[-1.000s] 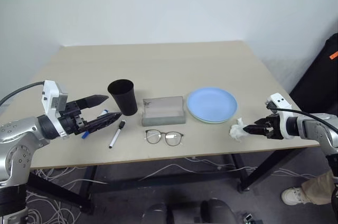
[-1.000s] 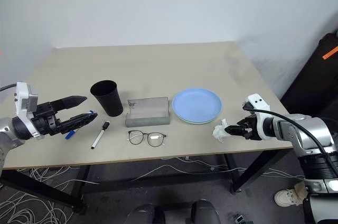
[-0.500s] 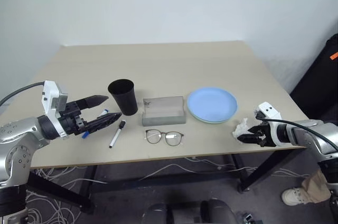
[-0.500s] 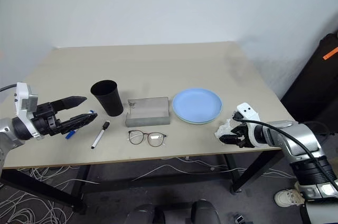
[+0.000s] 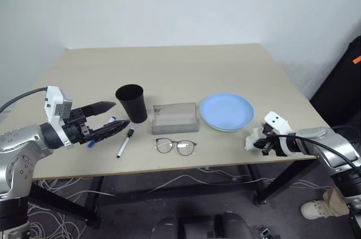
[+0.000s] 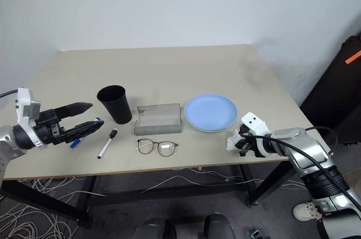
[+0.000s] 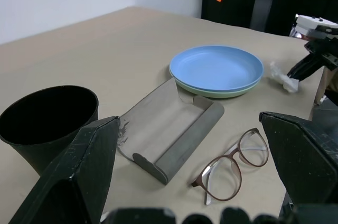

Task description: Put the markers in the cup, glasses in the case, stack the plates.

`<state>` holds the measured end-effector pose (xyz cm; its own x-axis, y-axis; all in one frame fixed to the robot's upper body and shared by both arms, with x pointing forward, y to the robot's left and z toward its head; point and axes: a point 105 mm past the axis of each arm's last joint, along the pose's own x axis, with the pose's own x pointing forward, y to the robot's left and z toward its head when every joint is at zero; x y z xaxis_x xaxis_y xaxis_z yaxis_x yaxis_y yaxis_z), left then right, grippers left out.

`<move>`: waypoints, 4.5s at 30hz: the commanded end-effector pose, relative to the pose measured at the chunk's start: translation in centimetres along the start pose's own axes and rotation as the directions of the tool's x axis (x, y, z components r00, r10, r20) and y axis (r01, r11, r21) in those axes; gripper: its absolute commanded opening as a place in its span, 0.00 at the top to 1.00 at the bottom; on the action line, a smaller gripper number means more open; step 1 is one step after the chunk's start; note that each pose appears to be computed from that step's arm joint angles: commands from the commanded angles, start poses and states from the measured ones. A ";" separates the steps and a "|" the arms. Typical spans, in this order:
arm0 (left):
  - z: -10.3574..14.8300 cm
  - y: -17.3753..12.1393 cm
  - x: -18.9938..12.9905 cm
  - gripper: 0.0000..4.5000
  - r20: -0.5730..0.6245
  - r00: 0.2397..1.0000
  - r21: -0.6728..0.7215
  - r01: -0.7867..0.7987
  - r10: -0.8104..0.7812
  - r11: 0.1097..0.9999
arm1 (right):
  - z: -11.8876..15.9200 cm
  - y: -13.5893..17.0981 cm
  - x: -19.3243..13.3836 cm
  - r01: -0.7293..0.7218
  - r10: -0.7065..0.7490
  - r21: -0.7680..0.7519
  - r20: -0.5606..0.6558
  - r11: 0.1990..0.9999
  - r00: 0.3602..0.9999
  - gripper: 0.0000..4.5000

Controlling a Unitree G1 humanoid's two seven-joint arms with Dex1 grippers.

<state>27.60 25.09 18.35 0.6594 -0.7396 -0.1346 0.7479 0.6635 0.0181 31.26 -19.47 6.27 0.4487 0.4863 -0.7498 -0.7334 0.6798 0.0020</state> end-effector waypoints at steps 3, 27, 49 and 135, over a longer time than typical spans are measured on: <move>1.5 0.1 -0.4 0.00 0.032 0.999 0.049 -0.010 0.008 0.999 | 3.5 -2.3 -2.1 0.069 -0.062 -0.076 0.088 0.995 0.994 0.99; 2.0 0.0 -0.1 0.00 0.052 0.999 0.065 -0.009 0.005 0.998 | 12.9 -3.0 2.8 0.119 -0.069 -0.142 0.320 0.983 0.945 0.99; 1.8 -0.4 0.8 0.00 0.013 1.000 0.106 0.026 -0.028 0.994 | 14.5 -4.0 -3.3 0.113 -0.016 -0.202 0.428 0.973 0.904 0.10; -7.0 -5.5 15.5 0.58 -0.641 0.605 0.410 0.790 -0.472 0.456 | 8.8 3.2 -5.8 -0.125 0.265 -0.491 0.225 0.862 0.938 0.10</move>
<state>32.72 11.30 7.86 -0.0255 -0.6817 -0.7312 0.9128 -0.3142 0.2611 30.47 -15.38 15.26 0.3120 0.7567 -0.5745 -0.9500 0.2582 -0.1757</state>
